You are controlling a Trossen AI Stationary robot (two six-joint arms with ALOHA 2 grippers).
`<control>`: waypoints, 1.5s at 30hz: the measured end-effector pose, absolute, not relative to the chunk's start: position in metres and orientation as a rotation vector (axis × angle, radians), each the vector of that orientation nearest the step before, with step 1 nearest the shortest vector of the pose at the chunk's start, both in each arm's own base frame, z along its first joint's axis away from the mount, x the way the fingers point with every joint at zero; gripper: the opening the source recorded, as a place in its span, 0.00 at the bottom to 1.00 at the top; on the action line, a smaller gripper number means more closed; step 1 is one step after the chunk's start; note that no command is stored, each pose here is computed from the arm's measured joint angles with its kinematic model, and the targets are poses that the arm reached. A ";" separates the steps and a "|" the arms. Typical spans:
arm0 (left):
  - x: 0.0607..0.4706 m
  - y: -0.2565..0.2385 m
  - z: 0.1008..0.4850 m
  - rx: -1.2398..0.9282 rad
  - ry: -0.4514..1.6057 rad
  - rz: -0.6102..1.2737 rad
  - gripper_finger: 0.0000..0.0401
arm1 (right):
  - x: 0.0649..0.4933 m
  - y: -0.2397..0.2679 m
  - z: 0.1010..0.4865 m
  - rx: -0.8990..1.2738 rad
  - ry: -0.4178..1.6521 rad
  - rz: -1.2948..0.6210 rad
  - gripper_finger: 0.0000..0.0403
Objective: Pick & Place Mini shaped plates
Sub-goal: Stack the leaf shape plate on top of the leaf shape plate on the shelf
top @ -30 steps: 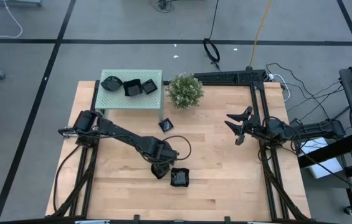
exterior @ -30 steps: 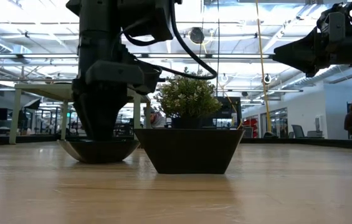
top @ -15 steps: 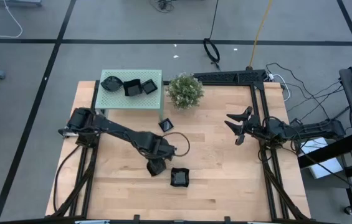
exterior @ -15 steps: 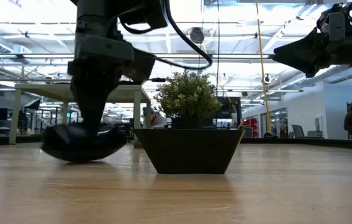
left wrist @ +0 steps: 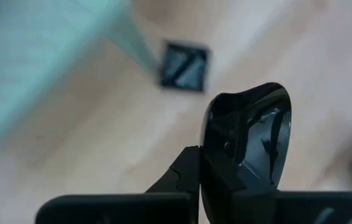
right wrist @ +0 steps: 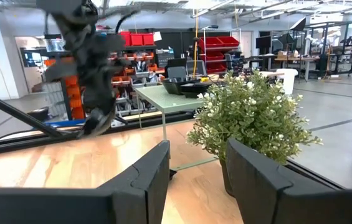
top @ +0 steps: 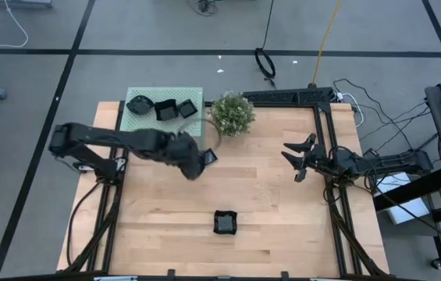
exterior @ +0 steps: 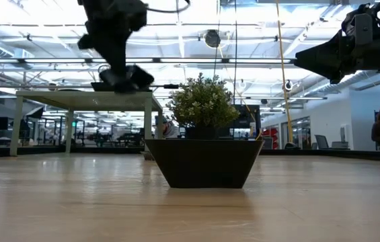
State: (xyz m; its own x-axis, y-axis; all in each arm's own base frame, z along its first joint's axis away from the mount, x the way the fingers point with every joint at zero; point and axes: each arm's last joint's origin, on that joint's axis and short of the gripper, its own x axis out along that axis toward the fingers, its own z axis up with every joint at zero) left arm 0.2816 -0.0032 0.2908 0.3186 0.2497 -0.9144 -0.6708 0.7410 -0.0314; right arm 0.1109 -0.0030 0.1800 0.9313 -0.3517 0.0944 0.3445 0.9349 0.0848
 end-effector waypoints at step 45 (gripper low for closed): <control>0.122 0.130 0.369 -0.687 0.455 1.699 0.01 | 0.111 -0.003 0.180 0.067 -0.109 -0.357 0.36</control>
